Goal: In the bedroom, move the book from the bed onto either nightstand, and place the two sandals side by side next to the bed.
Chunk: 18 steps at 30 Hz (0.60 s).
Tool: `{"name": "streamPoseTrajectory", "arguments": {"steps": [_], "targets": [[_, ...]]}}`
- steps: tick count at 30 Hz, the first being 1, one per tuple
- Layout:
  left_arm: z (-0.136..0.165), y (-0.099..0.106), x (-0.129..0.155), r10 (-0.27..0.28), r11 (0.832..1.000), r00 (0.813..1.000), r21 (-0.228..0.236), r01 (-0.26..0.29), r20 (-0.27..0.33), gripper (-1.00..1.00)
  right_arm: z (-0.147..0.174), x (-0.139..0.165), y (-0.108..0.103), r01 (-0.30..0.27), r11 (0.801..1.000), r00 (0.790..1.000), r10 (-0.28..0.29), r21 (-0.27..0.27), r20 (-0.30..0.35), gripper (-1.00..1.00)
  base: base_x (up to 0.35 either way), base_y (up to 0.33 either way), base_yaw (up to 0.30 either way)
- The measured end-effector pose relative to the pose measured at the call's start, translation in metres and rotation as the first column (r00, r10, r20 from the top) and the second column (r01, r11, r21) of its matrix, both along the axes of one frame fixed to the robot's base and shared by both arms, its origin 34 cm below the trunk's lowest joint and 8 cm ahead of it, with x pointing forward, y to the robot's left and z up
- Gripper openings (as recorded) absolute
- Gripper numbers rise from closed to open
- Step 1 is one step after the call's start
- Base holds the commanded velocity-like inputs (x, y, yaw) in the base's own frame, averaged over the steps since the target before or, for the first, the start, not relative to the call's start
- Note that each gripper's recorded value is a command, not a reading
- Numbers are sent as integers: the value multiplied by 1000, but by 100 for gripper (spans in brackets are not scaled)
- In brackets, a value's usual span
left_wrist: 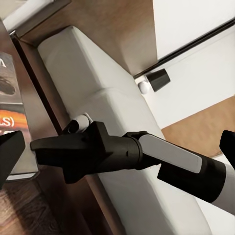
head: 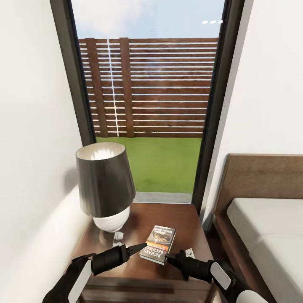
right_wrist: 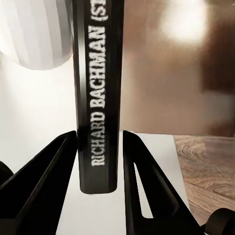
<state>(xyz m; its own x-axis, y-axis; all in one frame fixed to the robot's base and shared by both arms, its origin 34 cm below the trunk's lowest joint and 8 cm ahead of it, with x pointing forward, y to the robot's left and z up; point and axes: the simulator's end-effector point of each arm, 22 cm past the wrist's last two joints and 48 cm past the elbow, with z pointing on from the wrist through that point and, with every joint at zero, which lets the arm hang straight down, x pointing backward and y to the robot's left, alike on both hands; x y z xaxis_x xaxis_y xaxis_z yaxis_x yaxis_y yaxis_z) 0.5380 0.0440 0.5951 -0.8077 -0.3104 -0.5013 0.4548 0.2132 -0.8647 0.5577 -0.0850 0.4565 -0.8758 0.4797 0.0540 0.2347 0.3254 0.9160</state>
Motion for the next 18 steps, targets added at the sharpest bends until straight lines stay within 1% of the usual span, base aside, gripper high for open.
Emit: {"name": "streamPoseTrajectory", "arguments": {"steps": [3,7,11,18], "targets": [[0,0,0,0,1000,1000,0,0,0,100,0,0,0,1,1000,1000,-1,1,0,-100,193,0,0],[0,0,0,0,1000,1000,0,0,0,100,0,0,0,2,1000,1000,-2,2,0,-100,62,0,0],[0,0,0,0,1000,1000,0,0,0,100,0,0,0,2,1000,1000,-2,2,0,-100,186,-5,0],[0,0,0,0,1000,1000,0,0,0,100,0,0,0,2,1000,1000,-2,2,0,-100,31,-2,0]]}}
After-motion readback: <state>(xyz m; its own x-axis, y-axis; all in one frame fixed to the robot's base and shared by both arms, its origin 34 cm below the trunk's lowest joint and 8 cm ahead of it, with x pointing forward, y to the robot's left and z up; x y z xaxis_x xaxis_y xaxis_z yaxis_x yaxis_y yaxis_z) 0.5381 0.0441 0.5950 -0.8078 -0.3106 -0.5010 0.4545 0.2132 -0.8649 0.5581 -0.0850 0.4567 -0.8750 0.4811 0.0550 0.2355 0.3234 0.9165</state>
